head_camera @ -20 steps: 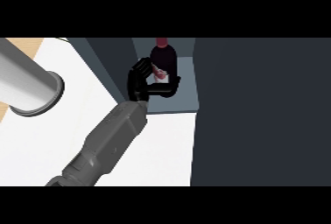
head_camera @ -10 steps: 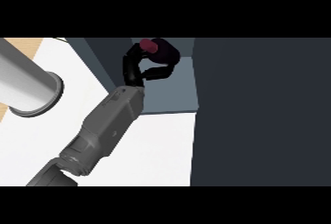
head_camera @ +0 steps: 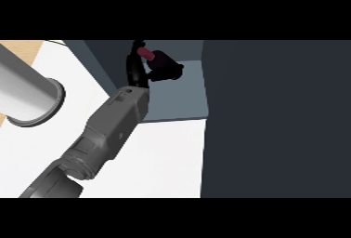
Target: Pick up the wine, place it into the cabinet and close the cabinet
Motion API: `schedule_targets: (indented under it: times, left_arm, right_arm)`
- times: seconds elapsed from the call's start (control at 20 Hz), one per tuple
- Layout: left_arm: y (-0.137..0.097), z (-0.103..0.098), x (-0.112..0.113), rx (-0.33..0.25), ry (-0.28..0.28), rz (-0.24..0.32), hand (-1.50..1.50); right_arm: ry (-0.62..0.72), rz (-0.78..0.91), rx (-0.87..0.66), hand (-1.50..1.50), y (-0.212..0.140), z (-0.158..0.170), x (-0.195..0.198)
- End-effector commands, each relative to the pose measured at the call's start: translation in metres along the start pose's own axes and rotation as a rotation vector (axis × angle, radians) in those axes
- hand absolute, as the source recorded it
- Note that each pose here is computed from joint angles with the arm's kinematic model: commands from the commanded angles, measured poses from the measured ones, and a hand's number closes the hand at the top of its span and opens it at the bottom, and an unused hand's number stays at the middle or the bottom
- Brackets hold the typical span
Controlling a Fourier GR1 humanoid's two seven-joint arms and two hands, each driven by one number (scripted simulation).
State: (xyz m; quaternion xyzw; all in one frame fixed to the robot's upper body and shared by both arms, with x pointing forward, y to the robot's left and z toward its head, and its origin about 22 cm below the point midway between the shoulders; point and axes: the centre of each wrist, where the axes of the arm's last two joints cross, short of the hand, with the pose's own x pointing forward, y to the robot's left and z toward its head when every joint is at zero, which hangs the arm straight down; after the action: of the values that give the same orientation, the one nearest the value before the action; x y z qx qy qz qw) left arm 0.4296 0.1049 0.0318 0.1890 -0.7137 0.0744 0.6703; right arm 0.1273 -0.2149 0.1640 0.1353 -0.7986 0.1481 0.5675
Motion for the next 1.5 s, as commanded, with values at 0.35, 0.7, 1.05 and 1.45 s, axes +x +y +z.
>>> schedule_targets:
  times: [0.35, 0.7, 1.05, 1.45]
  left_arm:
    - [0.023, -0.014, -0.008, 0.076, -0.021, -0.054, -1.5]
    - [0.017, -0.012, -0.003, -0.063, -0.128, 0.005, -1.5]
    - [0.0, -0.006, 0.013, -0.16, -0.175, 0.145, -1.5]
    - [-0.018, 0.019, 0.009, -0.215, -0.197, 0.237, -1.5]
  right_arm:
    - [-0.048, -0.063, 0.056, -1.5, 0.01, 0.02, 0.032]
    - [-0.054, -0.063, 0.046, -1.5, 0.006, 0.022, 0.031]
    - [-0.06, -0.076, 0.035, -1.5, 0.013, 0.022, 0.037]
    - [-0.062, -0.046, 0.013, -1.5, 0.006, 0.032, 0.045]
